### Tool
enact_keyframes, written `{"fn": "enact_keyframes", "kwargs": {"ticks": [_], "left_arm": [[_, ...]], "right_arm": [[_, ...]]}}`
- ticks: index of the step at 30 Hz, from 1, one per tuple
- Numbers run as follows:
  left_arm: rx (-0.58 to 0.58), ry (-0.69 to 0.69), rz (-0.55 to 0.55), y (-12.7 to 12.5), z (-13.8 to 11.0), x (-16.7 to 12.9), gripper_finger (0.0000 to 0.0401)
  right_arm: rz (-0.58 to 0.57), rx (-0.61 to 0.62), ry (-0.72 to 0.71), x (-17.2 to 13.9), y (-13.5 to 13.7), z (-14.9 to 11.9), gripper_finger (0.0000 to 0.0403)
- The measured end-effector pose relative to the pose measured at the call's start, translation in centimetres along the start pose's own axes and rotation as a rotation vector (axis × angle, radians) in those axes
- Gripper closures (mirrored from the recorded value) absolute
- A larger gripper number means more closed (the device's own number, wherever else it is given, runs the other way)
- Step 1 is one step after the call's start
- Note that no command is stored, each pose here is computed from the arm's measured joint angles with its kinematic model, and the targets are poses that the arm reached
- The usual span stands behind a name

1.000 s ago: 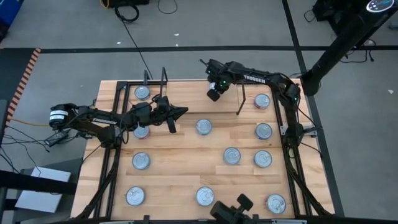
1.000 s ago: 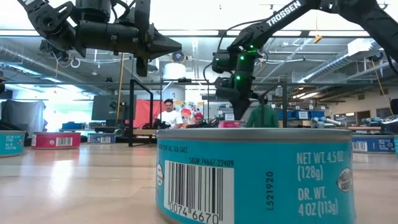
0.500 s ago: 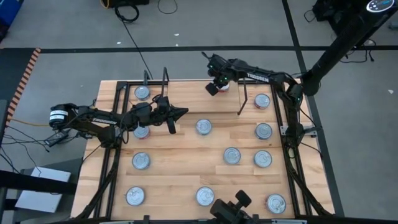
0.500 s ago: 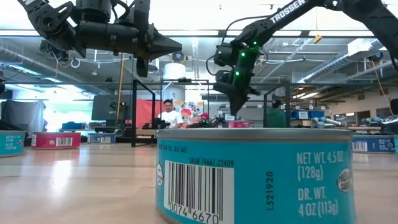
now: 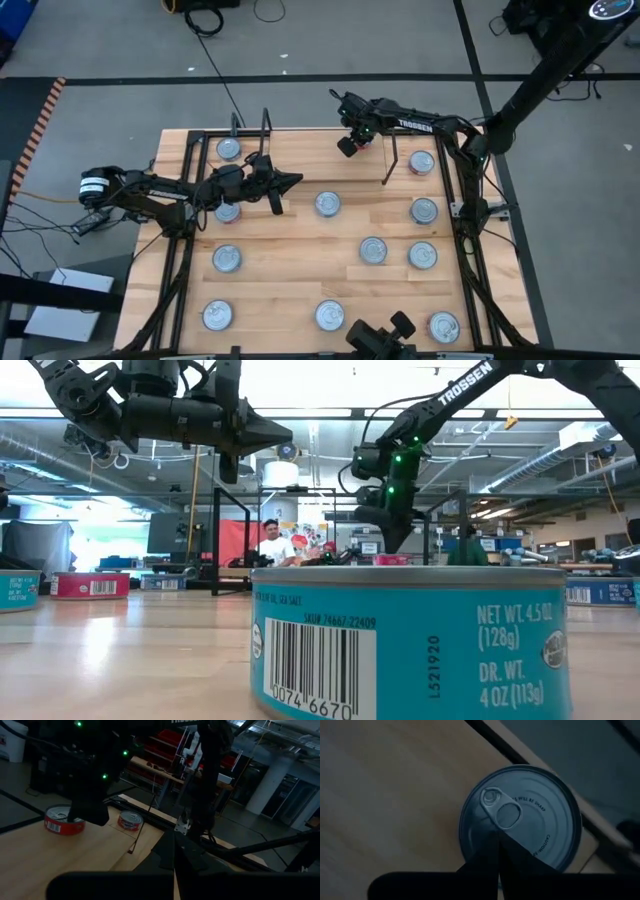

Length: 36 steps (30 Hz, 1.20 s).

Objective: Stack canned seafood by type on shelf
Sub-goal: Put the center red tuna can on the shelf

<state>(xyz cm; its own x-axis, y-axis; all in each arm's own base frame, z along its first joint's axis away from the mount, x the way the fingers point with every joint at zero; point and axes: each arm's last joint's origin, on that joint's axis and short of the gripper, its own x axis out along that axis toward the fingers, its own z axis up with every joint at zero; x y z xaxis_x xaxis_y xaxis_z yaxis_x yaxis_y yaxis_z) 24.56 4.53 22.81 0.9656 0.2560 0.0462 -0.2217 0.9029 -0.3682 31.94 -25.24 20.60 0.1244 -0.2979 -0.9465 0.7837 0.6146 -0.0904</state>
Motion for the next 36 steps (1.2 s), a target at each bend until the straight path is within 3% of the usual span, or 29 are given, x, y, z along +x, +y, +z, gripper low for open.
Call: {"fn": "enact_keyframes", "kwargs": {"ticks": [8,23,36], "left_arm": [[0.0,0.0,0.0,0.0,0.0,0.0,0.04],[0.001,0.013,-0.034,-0.1,0.0,0.0,0.04],[0.001,0.021,-0.057,-0.2,-0.1,0.0,0.04]], "right_arm": [[0.004,0.197,0.062,-0.1,-0.1,-0.6,0.0396],[-0.002,0.294,0.068,-0.3,-0.4,-0.3,0.0395],[0.062,0.322,-0.001,-1.1,0.0,1.0,0.0395]]}}
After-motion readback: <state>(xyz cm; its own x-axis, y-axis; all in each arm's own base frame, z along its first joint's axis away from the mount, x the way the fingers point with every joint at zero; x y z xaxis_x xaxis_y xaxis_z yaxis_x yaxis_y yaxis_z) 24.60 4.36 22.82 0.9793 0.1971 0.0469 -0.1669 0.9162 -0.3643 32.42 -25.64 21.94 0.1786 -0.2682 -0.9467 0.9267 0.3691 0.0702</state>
